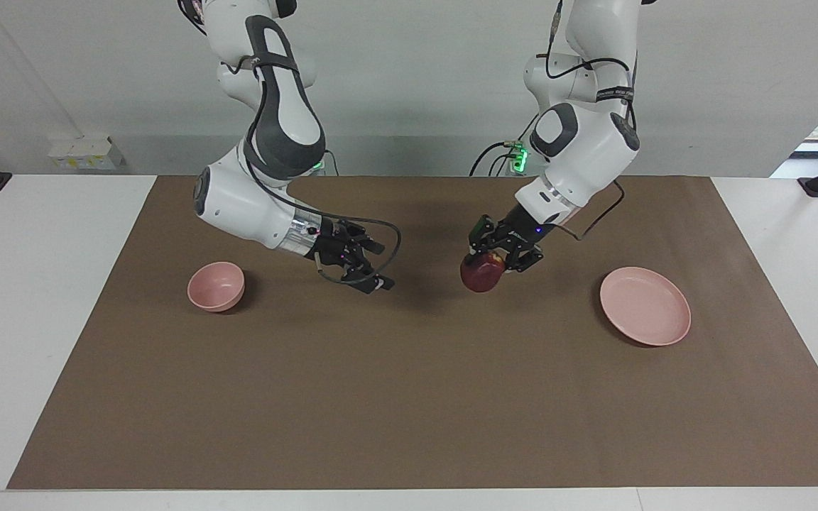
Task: Move apple from plate to bowl
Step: 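Lift the apple with the left gripper while the right gripper approaches it, then close the right gripper on the apple held by the left gripper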
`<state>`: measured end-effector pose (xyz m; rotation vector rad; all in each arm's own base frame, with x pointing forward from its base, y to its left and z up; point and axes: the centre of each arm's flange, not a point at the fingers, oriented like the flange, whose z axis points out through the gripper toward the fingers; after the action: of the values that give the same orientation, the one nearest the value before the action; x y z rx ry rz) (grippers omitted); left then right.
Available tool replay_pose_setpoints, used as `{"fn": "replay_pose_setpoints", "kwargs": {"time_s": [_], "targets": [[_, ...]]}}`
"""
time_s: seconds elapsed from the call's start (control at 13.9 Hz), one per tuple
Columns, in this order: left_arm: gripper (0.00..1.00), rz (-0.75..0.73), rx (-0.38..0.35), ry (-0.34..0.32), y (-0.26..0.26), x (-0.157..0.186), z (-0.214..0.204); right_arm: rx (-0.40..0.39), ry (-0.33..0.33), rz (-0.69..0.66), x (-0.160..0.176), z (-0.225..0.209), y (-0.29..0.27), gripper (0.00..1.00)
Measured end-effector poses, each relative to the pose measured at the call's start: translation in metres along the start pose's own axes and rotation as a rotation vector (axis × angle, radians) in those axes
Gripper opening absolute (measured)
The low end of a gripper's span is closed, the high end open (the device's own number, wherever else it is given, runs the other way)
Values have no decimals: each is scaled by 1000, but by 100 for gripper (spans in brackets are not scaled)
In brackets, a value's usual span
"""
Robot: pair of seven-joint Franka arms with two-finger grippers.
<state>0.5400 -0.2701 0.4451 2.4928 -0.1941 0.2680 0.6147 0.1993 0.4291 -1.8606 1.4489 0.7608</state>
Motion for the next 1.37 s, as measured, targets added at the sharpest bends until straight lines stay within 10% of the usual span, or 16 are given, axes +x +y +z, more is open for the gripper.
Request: {"fn": "replay_pose_setpoints", "kwargs": {"time_s": [1.15, 1.37], "targets": [[67, -123, -149, -44, 78, -12, 26, -18, -80, 49, -21, 46, 13, 100], [67, -129, -149, -35, 76, -10, 25, -21, -85, 49, -21, 45, 13, 77]]}}
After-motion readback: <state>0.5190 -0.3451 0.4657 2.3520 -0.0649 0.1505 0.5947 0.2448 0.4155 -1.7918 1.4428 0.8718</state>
